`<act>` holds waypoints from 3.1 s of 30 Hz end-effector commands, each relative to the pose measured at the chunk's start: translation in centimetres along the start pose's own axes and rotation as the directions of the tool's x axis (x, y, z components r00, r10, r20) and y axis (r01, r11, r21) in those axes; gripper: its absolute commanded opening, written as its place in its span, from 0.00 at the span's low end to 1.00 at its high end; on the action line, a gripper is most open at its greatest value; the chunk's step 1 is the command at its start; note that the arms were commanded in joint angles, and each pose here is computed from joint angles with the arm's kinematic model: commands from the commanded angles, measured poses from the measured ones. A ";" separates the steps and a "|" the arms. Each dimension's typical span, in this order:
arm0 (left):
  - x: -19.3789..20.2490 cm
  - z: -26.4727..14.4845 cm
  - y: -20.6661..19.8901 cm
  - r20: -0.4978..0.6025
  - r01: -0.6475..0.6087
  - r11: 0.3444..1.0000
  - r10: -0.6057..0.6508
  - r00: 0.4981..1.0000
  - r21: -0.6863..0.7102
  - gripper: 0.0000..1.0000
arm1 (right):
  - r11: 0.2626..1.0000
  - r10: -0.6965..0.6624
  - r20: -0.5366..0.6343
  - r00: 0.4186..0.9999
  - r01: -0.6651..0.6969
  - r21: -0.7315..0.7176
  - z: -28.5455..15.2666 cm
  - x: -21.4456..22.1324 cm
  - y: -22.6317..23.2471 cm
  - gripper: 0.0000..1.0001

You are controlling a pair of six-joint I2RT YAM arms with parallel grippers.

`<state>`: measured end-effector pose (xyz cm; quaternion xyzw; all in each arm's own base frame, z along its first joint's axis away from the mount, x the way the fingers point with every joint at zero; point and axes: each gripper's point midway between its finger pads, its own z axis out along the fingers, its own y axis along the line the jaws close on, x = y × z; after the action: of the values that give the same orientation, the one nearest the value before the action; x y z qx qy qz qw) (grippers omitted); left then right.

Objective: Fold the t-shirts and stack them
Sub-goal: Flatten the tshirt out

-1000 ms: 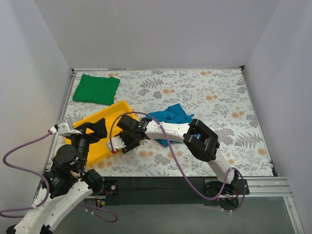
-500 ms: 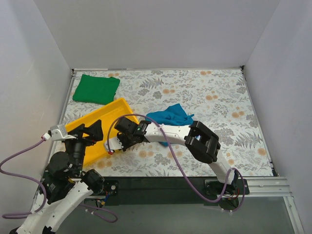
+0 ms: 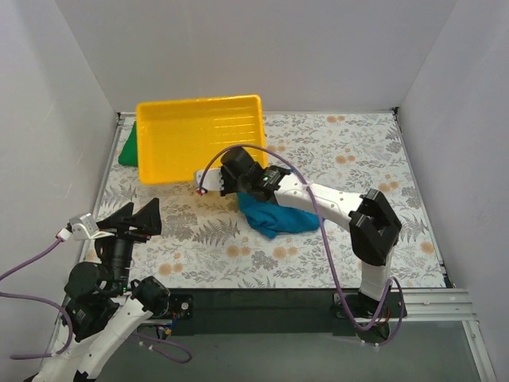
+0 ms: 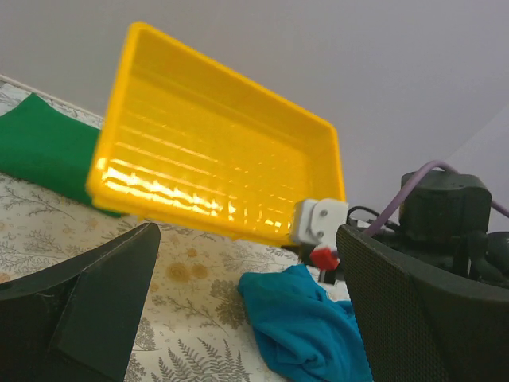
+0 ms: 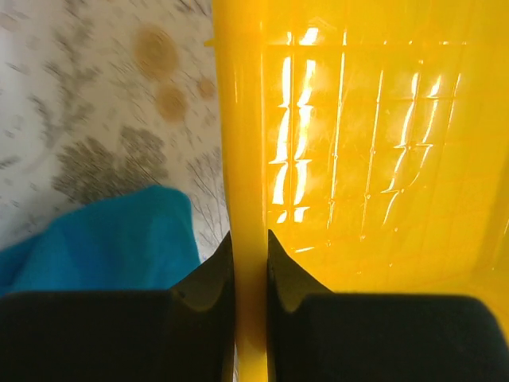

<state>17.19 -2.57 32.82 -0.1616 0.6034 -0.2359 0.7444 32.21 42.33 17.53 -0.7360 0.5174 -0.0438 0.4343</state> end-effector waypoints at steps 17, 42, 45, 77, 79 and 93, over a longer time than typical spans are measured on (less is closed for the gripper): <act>4.2 1.8 -1.8 -0.143 -0.108 0.992 0.117 0.983 0.072 0.94 | 0.234 0.910 0.137 0.392 -0.757 0.610 -16.4 30.8 -3.8 0.01; 5.2 2.0 -2.2 -0.176 -0.118 0.989 0.132 0.975 0.088 0.95 | 0.109 0.988 -0.012 0.153 -0.640 0.761 -14.2 44.7 -2.4 0.17; 5.3 2.1 -2.2 -0.180 -0.119 0.989 0.134 0.975 0.092 0.95 | 0.121 0.988 -0.028 0.152 -0.643 0.756 -13.8 45.0 -2.2 0.29; 27.0 0.0 -5.6 -0.825 0.184 0.983 -0.088 0.558 0.020 0.86 | 0.667 0.742 0.319 0.590 -0.697 -0.262 -19.1 17.3 6.9 0.98; 28.3 0.0 -5.4 -0.837 0.201 0.980 -0.117 0.535 -0.008 0.84 | 0.659 0.748 0.316 0.584 -0.712 -0.243 -18.7 17.8 6.5 0.98; 34.8 0.6 -4.5 -0.895 0.175 0.976 -0.193 0.402 -0.132 0.58 | 0.622 0.780 0.300 0.548 -0.732 -0.278 -17.7 17.5 6.9 0.98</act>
<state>20.89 -23.96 4.96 -0.0727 0.9031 -0.3359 0.2575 26.11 16.59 16.16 -0.4509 0.7046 0.3189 0.4455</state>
